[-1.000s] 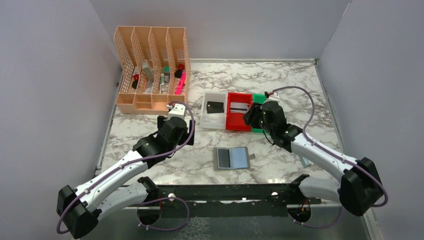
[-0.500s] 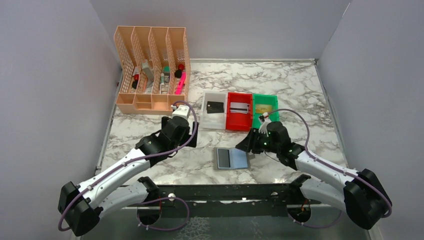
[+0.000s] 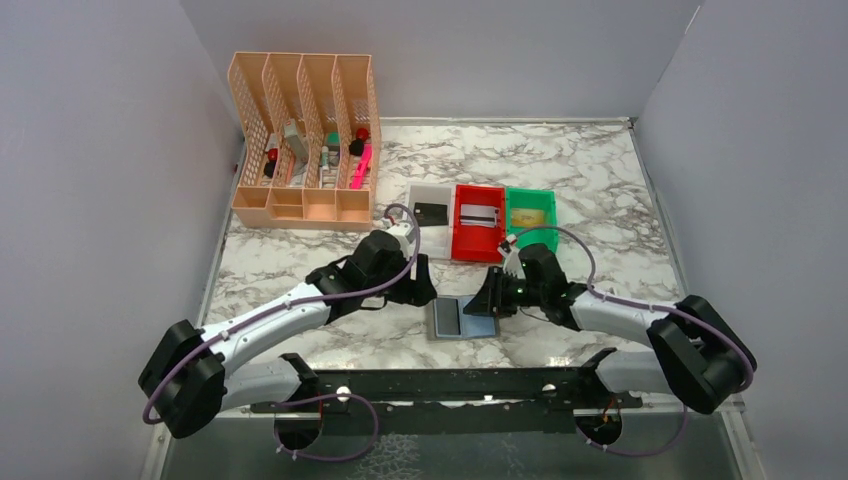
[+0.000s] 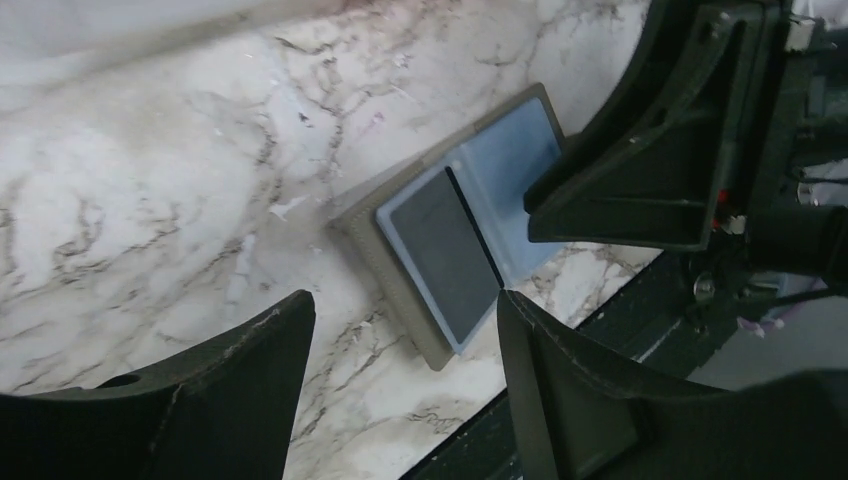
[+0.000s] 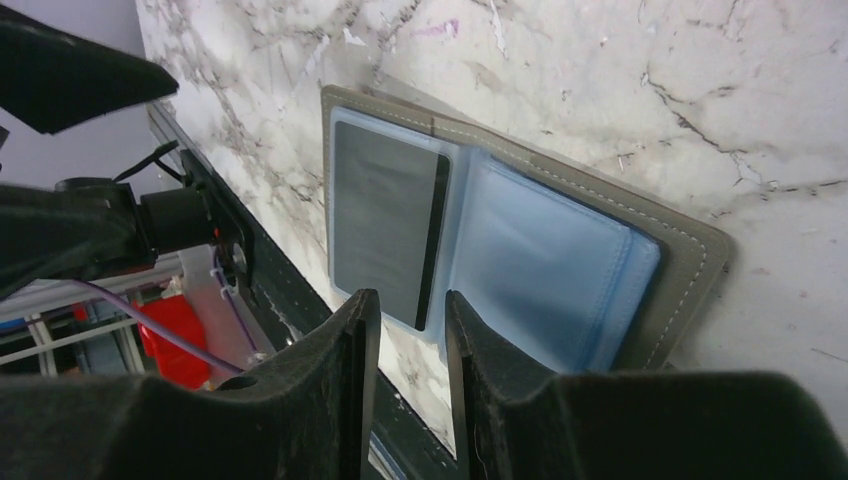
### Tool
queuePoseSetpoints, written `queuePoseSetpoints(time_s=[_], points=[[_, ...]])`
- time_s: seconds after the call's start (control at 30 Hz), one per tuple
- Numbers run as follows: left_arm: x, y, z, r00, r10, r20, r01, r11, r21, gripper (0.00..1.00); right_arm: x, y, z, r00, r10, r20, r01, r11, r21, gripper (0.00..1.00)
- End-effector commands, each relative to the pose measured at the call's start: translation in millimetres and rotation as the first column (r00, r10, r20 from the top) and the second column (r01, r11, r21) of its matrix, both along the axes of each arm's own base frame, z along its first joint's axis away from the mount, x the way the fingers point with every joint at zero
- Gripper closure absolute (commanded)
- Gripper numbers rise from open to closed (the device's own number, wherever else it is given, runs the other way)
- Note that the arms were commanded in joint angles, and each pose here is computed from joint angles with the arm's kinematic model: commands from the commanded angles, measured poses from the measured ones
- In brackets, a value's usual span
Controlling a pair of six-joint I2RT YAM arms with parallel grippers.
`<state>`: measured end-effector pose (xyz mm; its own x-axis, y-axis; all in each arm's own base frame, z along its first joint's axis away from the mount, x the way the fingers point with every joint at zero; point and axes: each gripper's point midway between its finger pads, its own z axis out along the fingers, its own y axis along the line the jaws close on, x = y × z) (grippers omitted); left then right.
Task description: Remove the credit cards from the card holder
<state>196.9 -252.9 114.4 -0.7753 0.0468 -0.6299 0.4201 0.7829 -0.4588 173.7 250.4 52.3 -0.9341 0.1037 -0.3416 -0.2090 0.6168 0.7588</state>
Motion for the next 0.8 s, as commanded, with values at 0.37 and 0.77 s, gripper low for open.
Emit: queuePoseSetpoints(time_s=[0.37,0.77], points=[[-38.8,-54.1,-27.7,0.982,-0.148,-0.121,0.138,0.987,-0.085,0.5,-2.9,18.3,-8.8,0.997,0.053,-0.055,-0.052,0.998,0.027,0.68],[-45.0,-50.3,-71.9,0.975,-0.106,-0.197,0.113,0.993,0.023,0.66,-3.0,16.2,-25.8,0.994,0.026,-0.102,-0.027,1.0,-0.011,0.68]])
